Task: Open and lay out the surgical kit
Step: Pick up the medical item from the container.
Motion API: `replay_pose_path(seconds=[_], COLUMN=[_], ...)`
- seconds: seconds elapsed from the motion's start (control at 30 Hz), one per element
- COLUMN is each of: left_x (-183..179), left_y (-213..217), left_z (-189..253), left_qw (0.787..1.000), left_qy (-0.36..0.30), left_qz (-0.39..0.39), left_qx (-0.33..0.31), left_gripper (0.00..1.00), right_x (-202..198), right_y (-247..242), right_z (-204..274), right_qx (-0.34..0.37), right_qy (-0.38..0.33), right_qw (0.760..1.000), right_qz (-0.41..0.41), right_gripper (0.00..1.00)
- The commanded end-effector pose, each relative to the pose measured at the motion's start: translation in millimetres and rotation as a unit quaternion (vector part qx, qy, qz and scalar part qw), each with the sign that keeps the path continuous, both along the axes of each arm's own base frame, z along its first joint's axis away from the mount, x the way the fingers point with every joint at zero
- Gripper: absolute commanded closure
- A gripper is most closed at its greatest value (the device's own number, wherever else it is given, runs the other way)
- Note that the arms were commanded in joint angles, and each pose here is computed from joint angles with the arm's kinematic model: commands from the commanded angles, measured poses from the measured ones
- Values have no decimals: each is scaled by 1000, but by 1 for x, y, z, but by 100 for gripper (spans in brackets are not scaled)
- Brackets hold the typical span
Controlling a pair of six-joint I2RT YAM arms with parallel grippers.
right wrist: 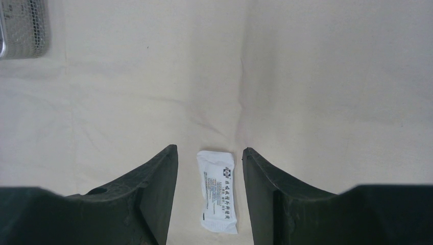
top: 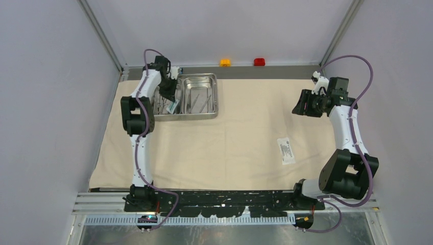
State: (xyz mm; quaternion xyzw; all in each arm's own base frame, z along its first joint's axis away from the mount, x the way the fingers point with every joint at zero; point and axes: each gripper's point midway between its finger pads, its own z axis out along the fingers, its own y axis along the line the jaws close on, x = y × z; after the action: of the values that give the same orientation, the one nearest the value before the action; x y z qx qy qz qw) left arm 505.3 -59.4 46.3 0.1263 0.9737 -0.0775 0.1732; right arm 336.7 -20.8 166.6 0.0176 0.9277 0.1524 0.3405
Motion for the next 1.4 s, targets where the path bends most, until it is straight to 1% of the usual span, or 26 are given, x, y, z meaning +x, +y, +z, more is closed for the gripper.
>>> replay_pose_path(seconds=[0.0,0.07,0.17,0.37,0.53,0.6,0.73,0.77,0.83,0.9,1.0,1.1,1.2,1.23,1.37], left_x=[12,14,16,18,17,14,6,1,-9,-20,-43,-62,-78,-83,-101], left_y=[15,17,19,18,7,-3,-35,-44,-64,-87,-125,-155,-178,-185,-210], left_z=[37,47,60,90,128,147,195,213,231,240,245,251,256,257,258], left_qw=[999,999,998,995,990,985,965,955,937,919,898,878,869,867,857], left_qy=[-42,-53,-68,-98,-135,-153,-200,-216,-226,-227,-217,-215,-211,-210,-194], left_qz=[7,6,7,7,0,-3,-10,-10,-11,-16,-32,-45,-61,-65,-79], left_qx=[7,9,8,-7,-41,-74,-170,-201,-267,-323,-382,-424,-443,-447,-470], left_gripper=[93,95,100,100,100,100,100,100,100,100,100,100,100,100,100], right_x=[3,3,3,3,4,6,11,13,17,23,30,31,34,35,37], right_y=[3,3,3,4,4,8,33,42,67,92,138,186,219,226,251], right_z=[3,3,2,2,2,5,23,29,38,46,62,79,97,101,99], right_qx=[2,1,3,4,7,15,70,78,83,85,106,163,232,248,269], right_qy=[-8,-8,-8,-6,-7,-13,-43,-51,-65,-80,-109,-127,-137,-134,-120], right_qw=[1000,1000,1000,1000,1000,1000,995,993,989,983,969,947,922,918,910], right_qz=[12,12,11,12,12,15,53,67,108,142,194,246,277,278,291], right_gripper=[46,46,46,45,45,45,45,46,45,45,46,46,46,46,46])
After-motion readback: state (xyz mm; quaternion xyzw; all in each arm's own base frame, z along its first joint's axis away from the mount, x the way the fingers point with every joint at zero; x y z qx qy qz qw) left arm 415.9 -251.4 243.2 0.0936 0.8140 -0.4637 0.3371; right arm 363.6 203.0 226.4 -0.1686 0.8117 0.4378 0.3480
